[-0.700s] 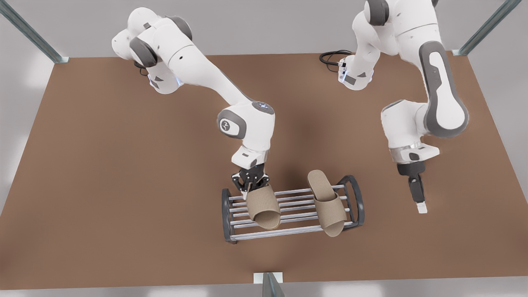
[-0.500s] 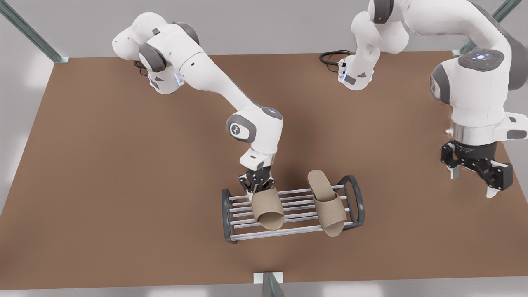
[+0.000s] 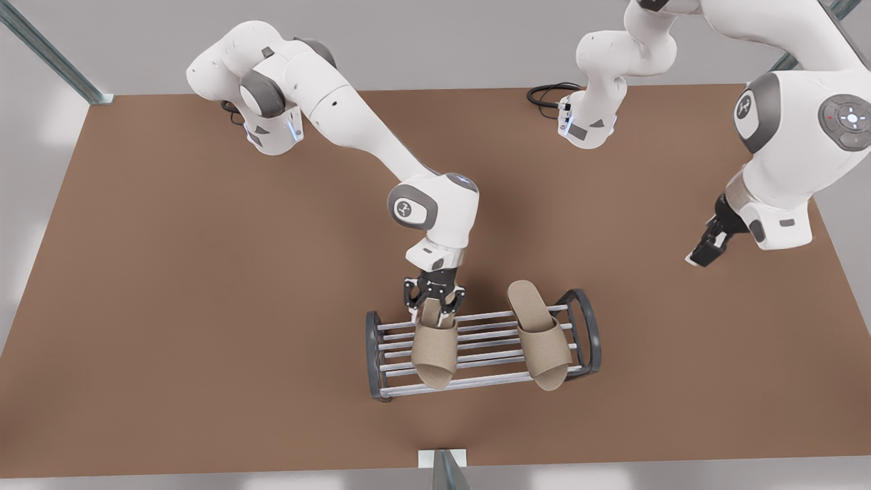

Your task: Place the right shoe on the shoe rack with the right arm, and place the left shoe on the shoe rack with the left arm

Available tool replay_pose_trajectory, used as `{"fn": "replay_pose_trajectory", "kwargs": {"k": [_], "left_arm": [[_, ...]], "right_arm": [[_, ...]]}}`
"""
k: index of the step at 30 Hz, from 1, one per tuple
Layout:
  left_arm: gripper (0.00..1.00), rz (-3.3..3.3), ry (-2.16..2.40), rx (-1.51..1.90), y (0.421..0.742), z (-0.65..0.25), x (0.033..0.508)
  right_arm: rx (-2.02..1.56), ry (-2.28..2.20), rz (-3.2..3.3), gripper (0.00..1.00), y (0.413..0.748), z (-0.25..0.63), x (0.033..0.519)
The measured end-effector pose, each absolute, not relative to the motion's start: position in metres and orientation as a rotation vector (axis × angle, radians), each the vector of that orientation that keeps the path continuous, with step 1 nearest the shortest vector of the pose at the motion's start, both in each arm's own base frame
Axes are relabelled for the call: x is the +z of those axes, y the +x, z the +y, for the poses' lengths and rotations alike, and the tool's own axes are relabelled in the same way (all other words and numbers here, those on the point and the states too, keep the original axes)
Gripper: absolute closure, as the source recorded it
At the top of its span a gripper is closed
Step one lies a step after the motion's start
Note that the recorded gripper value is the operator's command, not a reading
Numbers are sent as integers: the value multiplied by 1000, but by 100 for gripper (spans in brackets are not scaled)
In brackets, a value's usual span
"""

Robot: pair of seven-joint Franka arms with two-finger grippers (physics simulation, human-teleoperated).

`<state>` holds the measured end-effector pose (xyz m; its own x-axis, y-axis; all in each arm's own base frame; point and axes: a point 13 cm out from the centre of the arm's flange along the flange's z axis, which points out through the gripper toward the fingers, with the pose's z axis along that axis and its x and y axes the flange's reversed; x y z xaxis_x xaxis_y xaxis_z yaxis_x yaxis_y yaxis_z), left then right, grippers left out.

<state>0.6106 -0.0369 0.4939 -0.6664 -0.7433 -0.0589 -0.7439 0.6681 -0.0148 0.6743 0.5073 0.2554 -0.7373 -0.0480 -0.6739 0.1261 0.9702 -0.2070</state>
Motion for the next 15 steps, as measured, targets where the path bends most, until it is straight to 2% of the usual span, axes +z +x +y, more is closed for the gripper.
{"fn": "replay_pose_trajectory", "kwargs": {"k": [8,10,13,15], "left_arm": [[0,2994,-810,39,606,-39,493],[0,3019,-724,42,605,-40,493],[0,3046,-613,45,603,-39,494],[0,3059,-547,46,602,-39,496]], "right_arm": [[-294,85,2383,0,675,506,264],[-268,111,2398,0,673,506,281],[-107,239,2459,0,654,507,369],[57,385,2517,0,634,479,468]]}}
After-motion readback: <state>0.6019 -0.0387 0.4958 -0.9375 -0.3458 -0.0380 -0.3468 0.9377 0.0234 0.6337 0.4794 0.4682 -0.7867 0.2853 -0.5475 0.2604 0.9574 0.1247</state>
